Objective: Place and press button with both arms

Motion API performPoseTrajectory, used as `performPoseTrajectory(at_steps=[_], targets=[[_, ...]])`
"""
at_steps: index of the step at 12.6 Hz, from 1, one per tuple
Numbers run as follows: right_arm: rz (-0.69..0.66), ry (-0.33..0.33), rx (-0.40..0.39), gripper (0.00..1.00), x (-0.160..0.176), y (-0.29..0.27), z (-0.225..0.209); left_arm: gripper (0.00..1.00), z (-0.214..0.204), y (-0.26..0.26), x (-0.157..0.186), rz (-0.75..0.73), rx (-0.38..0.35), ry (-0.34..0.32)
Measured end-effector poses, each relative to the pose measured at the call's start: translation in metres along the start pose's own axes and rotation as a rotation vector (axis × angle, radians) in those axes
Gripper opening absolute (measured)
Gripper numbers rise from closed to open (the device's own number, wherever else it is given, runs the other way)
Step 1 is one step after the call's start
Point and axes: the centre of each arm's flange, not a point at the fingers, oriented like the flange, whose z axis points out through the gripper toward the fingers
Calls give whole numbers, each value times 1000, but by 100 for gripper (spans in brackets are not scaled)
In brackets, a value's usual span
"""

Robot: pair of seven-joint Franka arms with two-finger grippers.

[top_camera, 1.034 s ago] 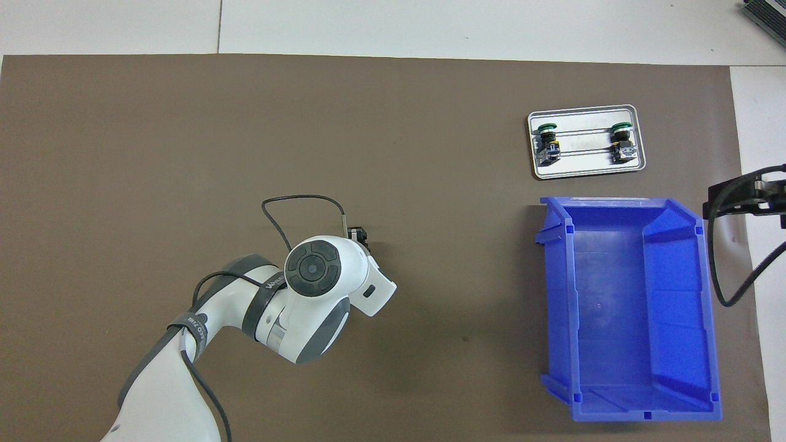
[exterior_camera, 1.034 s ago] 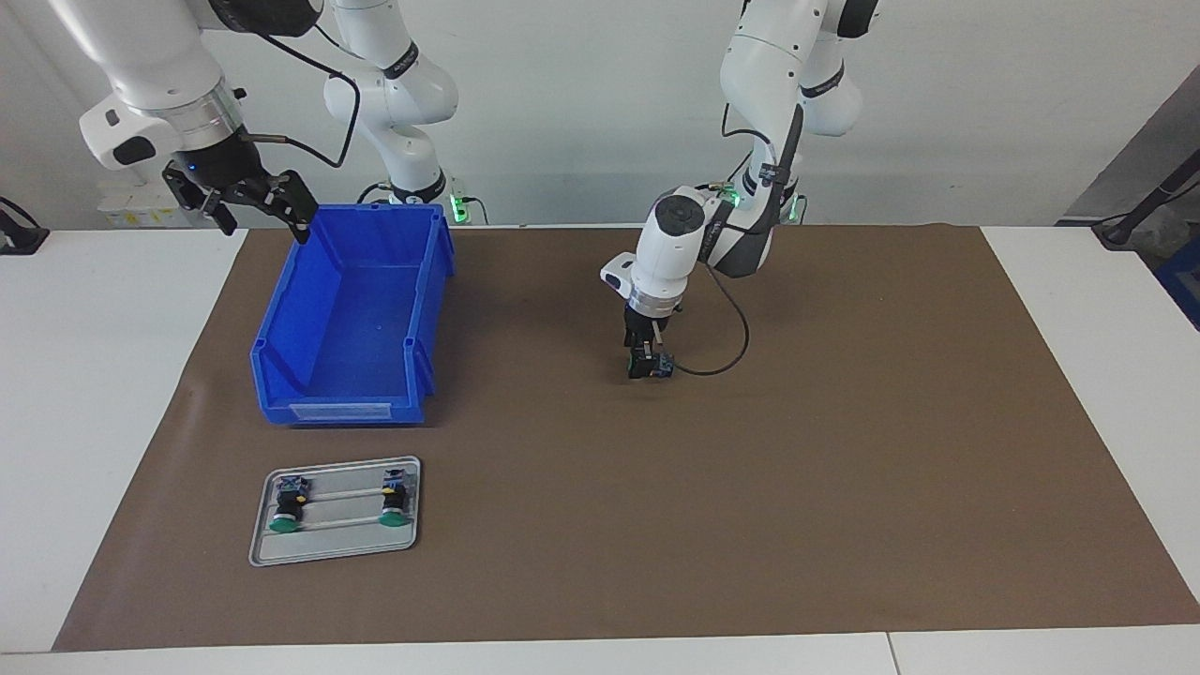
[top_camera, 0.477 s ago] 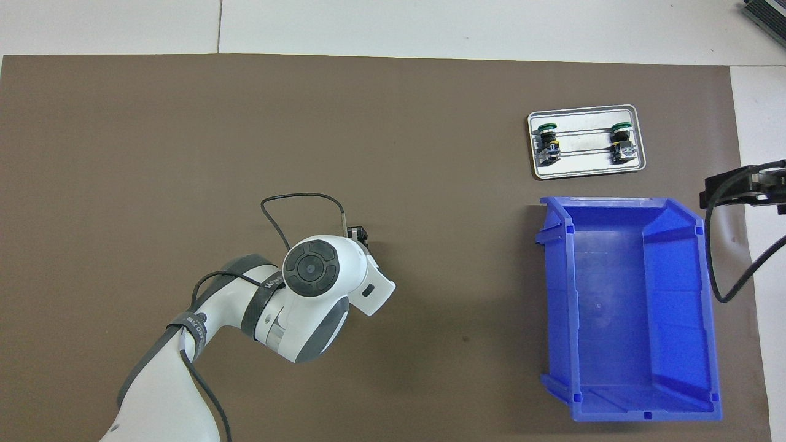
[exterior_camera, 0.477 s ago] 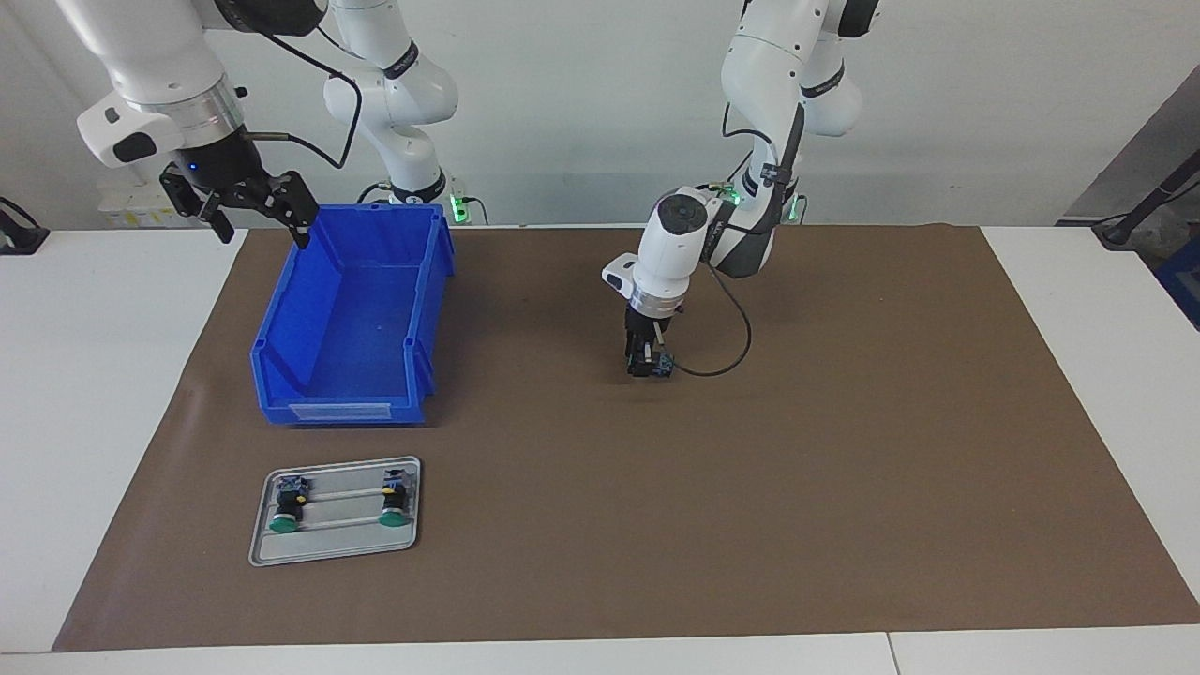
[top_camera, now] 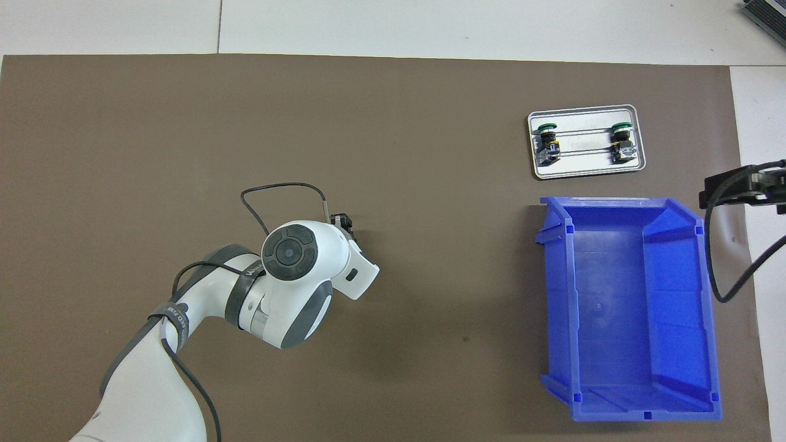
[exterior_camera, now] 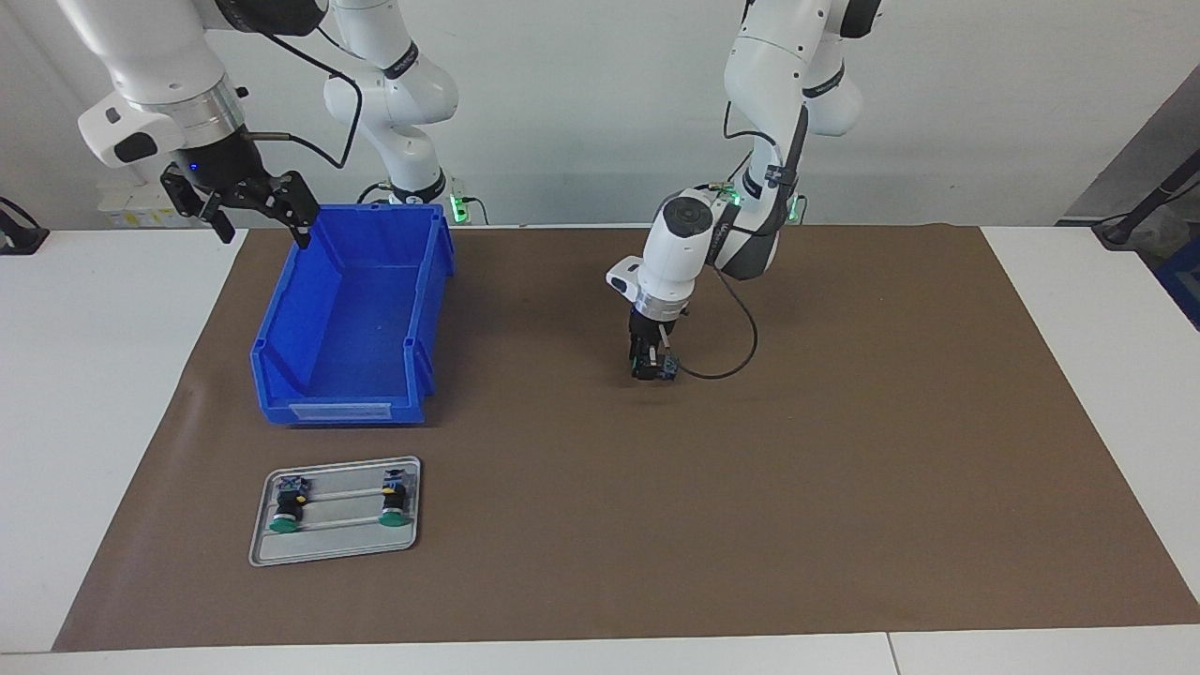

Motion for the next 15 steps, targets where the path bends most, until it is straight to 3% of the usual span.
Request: performPoseTrajectory(at_steps=[4, 8, 15], targets=[[0, 0, 0, 100, 0, 0, 0, 40, -13, -34, -29, -141, 10, 55], [3, 0, 0, 100, 0, 2, 0, 40, -56, -72, -36, -334, 23, 209], [6, 1, 1, 100, 0, 4, 0, 40, -117, -118, -69, -596, -56, 430]])
